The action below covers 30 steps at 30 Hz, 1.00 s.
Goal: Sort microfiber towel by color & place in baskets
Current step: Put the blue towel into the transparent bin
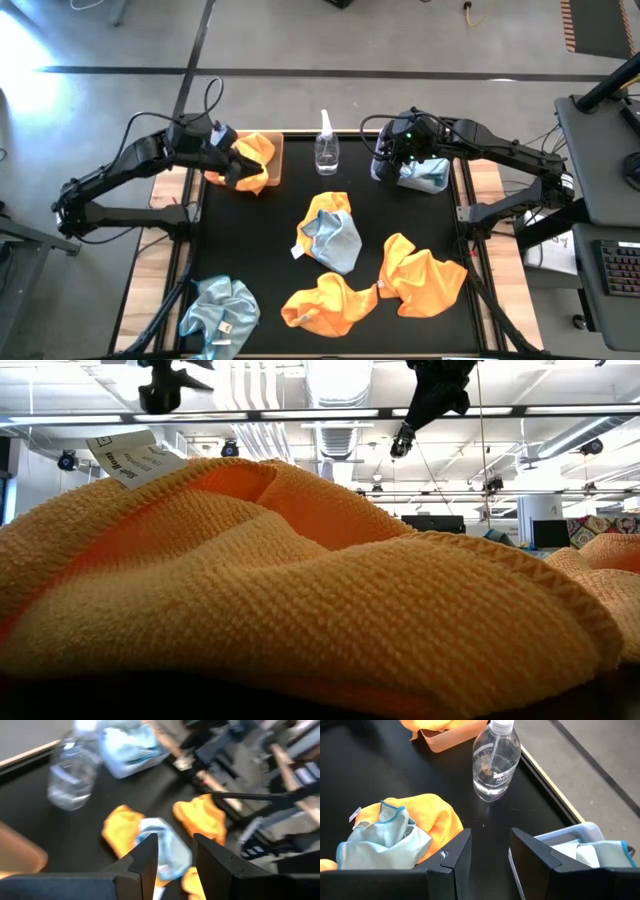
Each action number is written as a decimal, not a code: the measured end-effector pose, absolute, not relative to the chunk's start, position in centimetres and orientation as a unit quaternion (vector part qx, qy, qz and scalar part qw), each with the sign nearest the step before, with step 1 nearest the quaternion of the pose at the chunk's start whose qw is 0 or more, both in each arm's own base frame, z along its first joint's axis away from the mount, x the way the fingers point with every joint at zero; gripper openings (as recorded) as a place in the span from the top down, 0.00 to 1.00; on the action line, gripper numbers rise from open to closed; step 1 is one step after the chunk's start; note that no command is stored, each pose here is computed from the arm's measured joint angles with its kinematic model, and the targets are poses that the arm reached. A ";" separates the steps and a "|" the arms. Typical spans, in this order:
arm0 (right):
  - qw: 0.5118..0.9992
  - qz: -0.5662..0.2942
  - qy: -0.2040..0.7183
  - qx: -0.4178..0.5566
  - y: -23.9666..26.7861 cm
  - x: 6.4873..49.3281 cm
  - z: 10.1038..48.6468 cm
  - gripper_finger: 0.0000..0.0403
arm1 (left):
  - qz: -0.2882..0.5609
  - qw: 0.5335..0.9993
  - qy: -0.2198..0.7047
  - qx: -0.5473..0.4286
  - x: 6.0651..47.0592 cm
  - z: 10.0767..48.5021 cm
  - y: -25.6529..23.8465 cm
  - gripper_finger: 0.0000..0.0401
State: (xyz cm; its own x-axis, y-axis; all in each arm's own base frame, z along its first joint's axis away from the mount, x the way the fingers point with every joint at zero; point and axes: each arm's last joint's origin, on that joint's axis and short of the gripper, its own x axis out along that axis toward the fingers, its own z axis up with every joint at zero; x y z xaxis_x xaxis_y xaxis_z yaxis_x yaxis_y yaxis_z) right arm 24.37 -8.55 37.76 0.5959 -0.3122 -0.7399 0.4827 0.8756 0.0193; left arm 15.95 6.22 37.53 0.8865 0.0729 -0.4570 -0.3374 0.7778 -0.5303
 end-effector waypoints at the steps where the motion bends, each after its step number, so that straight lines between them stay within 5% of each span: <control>1: 0.885 -0.227 0.391 0.116 -8.5 24.3 37.7 0.68 | 0.103 0.919 0.207 -0.318 16.1 37.6 5.9 0.73; 16: 0.848 -0.187 0.425 0.255 -6.9 24.7 36.2 0.68 | 0.101 0.908 0.239 -0.328 18.6 36.7 4.5 0.73; 30: 0.796 -0.145 0.532 0.251 -2.0 30.7 30.4 0.68 | 0.110 0.908 0.244 -0.324 18.8 36.4 4.7 0.73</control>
